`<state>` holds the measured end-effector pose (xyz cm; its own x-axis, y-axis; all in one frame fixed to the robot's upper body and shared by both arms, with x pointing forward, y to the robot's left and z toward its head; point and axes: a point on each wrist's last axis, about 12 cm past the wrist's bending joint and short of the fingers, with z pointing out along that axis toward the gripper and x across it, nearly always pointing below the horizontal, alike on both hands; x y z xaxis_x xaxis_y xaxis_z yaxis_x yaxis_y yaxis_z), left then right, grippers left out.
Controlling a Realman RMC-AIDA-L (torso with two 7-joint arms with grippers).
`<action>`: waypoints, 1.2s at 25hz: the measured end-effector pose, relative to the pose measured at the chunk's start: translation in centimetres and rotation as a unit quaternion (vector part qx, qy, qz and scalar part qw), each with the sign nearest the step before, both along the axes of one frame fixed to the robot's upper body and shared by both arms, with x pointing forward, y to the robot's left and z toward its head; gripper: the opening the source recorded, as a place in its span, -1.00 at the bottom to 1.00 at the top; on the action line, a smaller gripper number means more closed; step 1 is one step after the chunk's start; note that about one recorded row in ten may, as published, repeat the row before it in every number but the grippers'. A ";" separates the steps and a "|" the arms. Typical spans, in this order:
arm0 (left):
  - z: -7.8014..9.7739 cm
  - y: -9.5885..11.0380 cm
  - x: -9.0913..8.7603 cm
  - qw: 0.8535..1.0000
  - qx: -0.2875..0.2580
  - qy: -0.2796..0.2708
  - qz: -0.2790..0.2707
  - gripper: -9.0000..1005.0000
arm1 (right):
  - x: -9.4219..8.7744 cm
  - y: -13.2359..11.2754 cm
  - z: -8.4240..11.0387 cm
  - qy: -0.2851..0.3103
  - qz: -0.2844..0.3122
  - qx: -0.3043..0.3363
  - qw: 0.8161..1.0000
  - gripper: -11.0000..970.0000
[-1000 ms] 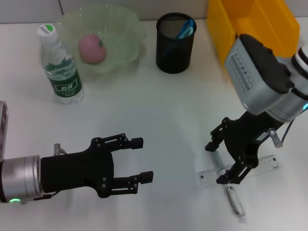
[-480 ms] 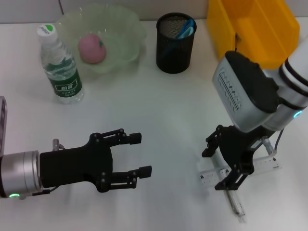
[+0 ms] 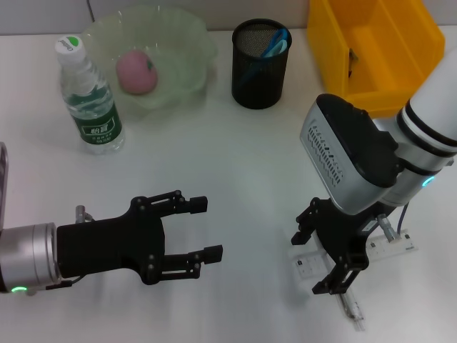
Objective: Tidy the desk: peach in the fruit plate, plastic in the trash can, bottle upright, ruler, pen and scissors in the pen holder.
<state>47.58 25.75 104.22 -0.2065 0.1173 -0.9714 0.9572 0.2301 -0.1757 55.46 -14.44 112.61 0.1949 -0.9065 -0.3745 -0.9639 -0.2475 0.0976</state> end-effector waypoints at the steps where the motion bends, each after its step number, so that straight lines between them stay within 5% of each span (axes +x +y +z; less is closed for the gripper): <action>1: 0.0 0.0 0.0 1.000 0.000 0.000 0.000 0.57 | 0.0 0.1 -0.1 -0.001 0.000 -0.002 1.000 0.55; 12: 0.0 0.1 -0.1 1.000 0.001 0.001 -0.001 0.57 | 0.0 0.3 -0.6 -0.011 0.002 -0.009 1.000 0.50; 18: -0.1 -0.1 -0.1 1.000 0.000 0.001 -0.001 0.57 | 0.0 0.3 -0.6 -0.011 0.002 -0.010 1.000 0.11; 30: 0.0 -0.1 0.0 1.000 -0.001 0.000 -0.001 0.57 | -0.2 0.5 -0.9 -0.021 0.006 -0.012 1.000 0.03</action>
